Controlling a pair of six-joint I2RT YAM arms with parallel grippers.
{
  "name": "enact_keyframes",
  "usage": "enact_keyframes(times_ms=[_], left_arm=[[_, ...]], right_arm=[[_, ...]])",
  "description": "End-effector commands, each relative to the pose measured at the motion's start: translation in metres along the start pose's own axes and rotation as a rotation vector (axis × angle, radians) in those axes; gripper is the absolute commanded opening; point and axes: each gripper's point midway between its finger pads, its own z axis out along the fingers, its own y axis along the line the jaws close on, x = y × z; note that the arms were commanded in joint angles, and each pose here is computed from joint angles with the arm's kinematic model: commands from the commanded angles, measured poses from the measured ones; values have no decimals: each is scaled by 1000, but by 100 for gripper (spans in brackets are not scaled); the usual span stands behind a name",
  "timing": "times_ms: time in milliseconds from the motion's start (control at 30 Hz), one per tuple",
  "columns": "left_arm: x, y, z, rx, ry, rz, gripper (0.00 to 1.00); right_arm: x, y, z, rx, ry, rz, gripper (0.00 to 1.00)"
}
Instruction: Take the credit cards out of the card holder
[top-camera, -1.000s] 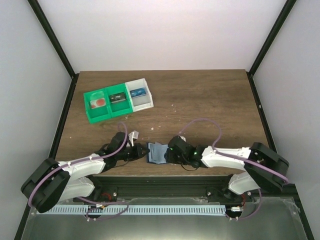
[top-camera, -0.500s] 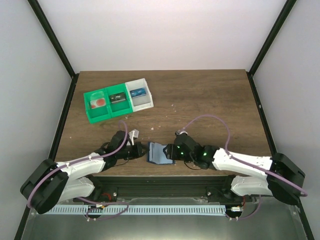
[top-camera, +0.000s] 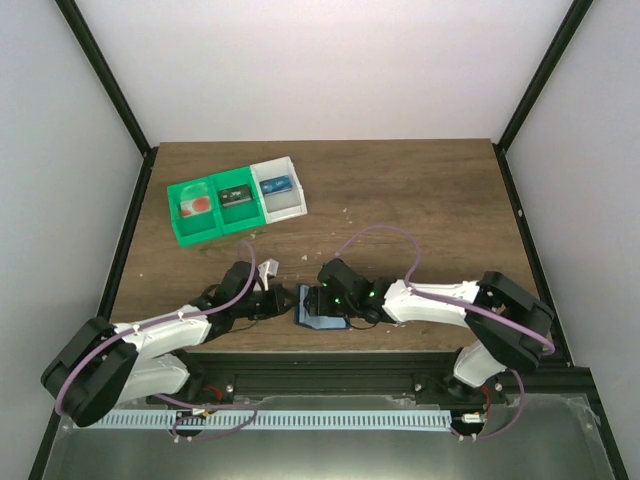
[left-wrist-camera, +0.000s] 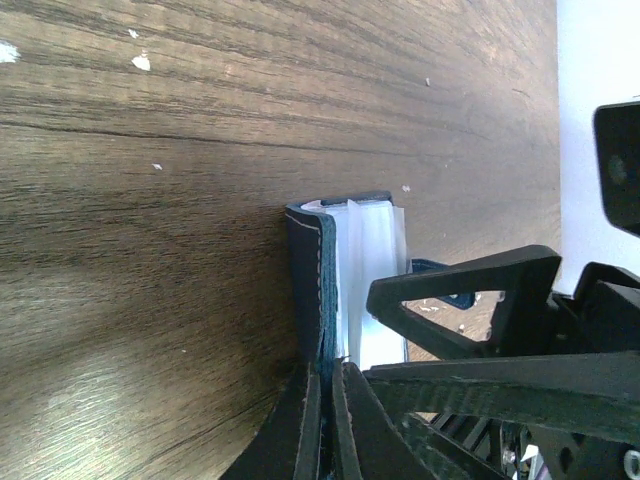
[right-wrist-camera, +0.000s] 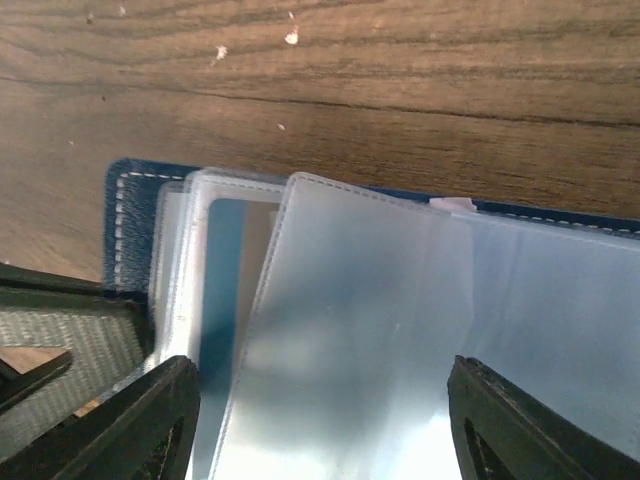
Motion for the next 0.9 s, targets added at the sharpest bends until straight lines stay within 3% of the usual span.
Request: enact_keyframes(times_ms=[0, 433, 633, 867], left_arm=[[-2, -9, 0, 34, -3, 19, 0], [-4, -8, -6, 25, -26, 9, 0], [-3, -6, -4, 16, -18, 9, 0], [-2, -3, -3, 10, -19, 10, 0]], right_arm=[[-5, 6, 6, 14, -4, 1, 69], [10, -38, 13, 187, 21, 13, 59], [7, -32, 6, 154, 5, -9, 59], [3, -36, -5, 206, 0, -8, 66]])
